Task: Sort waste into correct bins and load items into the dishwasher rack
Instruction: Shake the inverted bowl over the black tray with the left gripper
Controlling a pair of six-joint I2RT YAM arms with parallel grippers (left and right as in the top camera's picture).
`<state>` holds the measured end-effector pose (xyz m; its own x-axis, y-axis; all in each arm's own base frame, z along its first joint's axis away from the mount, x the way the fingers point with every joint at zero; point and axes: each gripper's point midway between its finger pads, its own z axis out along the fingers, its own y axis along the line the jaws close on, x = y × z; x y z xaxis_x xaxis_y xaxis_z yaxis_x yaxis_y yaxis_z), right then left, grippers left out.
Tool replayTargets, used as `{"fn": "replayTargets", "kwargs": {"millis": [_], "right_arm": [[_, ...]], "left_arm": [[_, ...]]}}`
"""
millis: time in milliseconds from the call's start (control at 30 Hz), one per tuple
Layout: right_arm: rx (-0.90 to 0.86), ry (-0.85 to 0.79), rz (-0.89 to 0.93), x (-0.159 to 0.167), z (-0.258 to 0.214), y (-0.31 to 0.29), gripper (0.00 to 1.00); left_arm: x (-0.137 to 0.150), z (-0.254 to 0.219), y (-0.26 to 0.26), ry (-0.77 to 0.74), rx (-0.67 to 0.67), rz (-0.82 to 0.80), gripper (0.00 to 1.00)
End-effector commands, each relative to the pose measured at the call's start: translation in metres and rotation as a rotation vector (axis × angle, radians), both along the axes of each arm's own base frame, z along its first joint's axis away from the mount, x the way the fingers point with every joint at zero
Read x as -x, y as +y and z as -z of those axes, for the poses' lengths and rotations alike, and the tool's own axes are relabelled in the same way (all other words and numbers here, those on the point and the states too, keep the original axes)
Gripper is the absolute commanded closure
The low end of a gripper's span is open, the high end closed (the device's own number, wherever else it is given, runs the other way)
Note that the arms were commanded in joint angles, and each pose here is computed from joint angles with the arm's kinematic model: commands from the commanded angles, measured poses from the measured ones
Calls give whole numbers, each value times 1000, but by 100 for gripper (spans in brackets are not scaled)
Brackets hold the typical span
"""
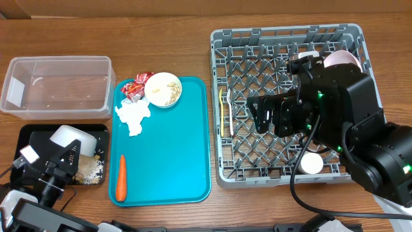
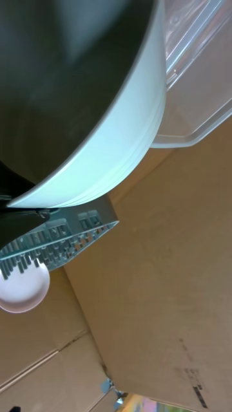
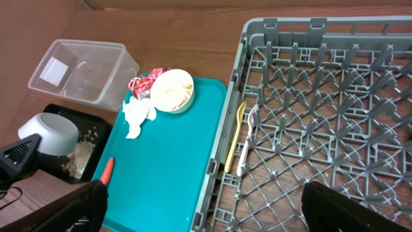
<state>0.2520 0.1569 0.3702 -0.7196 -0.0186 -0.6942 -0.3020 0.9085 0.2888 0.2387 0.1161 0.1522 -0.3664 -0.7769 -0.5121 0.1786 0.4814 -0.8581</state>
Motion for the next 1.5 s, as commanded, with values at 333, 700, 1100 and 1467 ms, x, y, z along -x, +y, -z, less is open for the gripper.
{"fn": "replayTargets", "kwargs": {"millis": [333,700,1100,1467], "right_arm": [[-12,-16,-4,0,-6,2,0],[-13,-15,-4,0,-6,2,0],[-23,-14,-9,0,-7,4,0],[-41,4,-38,5,-6,9,0]], "left_arm": [[-6,-12,-5,-24,65,31,96],[-29,-30,-52,5,-102,239,96],[1,-27,-6,683,-259,-60,79],[79,12,60,1260,-261,-579,73]]}}
